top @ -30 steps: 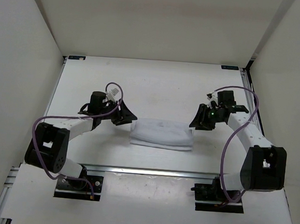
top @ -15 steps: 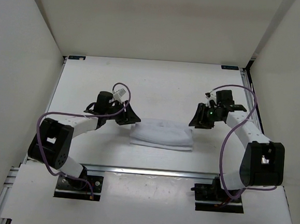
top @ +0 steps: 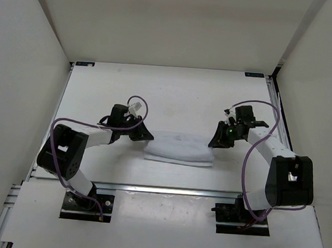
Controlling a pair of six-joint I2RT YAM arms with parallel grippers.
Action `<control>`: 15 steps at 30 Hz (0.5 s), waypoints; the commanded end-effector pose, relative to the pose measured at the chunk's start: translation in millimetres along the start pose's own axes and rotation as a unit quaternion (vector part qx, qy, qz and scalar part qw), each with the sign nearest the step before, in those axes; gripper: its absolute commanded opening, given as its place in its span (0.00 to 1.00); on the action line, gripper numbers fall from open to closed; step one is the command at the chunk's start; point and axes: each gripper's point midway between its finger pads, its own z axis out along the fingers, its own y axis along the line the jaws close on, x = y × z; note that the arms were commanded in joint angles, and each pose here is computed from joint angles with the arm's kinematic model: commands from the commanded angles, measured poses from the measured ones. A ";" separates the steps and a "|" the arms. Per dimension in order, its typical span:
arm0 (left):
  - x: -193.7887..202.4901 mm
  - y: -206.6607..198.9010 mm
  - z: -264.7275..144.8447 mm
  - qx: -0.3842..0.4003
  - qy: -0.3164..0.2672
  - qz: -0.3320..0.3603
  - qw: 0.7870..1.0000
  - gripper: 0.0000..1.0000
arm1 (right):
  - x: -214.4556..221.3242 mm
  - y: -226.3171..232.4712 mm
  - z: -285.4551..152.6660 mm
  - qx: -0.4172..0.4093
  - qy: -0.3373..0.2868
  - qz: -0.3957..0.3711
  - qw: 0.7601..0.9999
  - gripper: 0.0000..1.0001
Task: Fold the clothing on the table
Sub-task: Fold the skirt
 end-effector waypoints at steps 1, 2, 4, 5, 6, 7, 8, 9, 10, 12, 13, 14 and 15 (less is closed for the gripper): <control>-12.4 -16.3 4.6 0.030 -0.018 0.018 0.999 0.07 | -7.7 9.3 3.2 -0.017 -0.013 -0.005 1.000 0.23; -14.7 -18.4 5.4 0.036 -0.021 0.013 0.999 0.00 | -10.6 13.7 2.3 -0.019 -0.014 -0.007 1.000 0.15; -21.8 -26.5 2.4 0.052 -0.026 0.004 0.998 0.00 | -19.6 19.7 -1.0 -0.023 -0.020 -0.010 0.999 0.00; -27.1 -37.0 -1.9 0.067 -0.029 0.007 0.997 0.00 | -28.8 24.3 -9.1 -0.022 -0.033 -0.017 0.999 0.00; -32.7 -40.7 -4.8 0.070 -0.035 0.007 0.997 0.00 | -33.0 26.8 -12.1 -0.021 -0.038 -0.022 0.999 0.00; -44.5 -49.1 -11.6 0.075 -0.047 0.012 0.996 0.00 | -42.8 32.6 -20.2 -0.022 -0.049 -0.028 0.998 0.00; -58.0 -59.6 -16.6 0.083 -0.059 0.021 0.995 0.00 | -53.5 39.7 -28.8 -0.025 -0.062 -0.036 0.997 0.00; -64.8 -62.3 -20.7 0.088 -0.060 0.020 0.994 0.00 | -59.2 40.0 -32.4 -0.024 -0.068 -0.037 0.997 0.00; -76.0 -71.2 -25.0 0.099 -0.066 0.025 0.993 0.00 | -69.2 42.0 -38.3 -0.022 -0.077 -0.038 0.996 0.00; -100.7 -84.8 -31.6 0.116 -0.087 0.032 0.989 0.00 | -85.7 46.1 -47.1 -0.025 -0.093 -0.046 0.994 0.00; -108.3 -81.7 -30.7 0.114 -0.092 0.026 0.989 0.00 | -96.3 46.5 -47.0 -0.024 -0.099 -0.049 0.994 0.00; -116.4 -82.9 -29.3 0.119 -0.094 0.024 0.988 0.00 | -110.4 49.8 -55.6 -0.027 -0.119 -0.055 0.991 0.00; -127.6 -89.5 -31.9 0.127 -0.105 0.027 0.986 0.00 | -121.1 47.7 -54.7 -0.027 -0.120 -0.053 0.991 0.00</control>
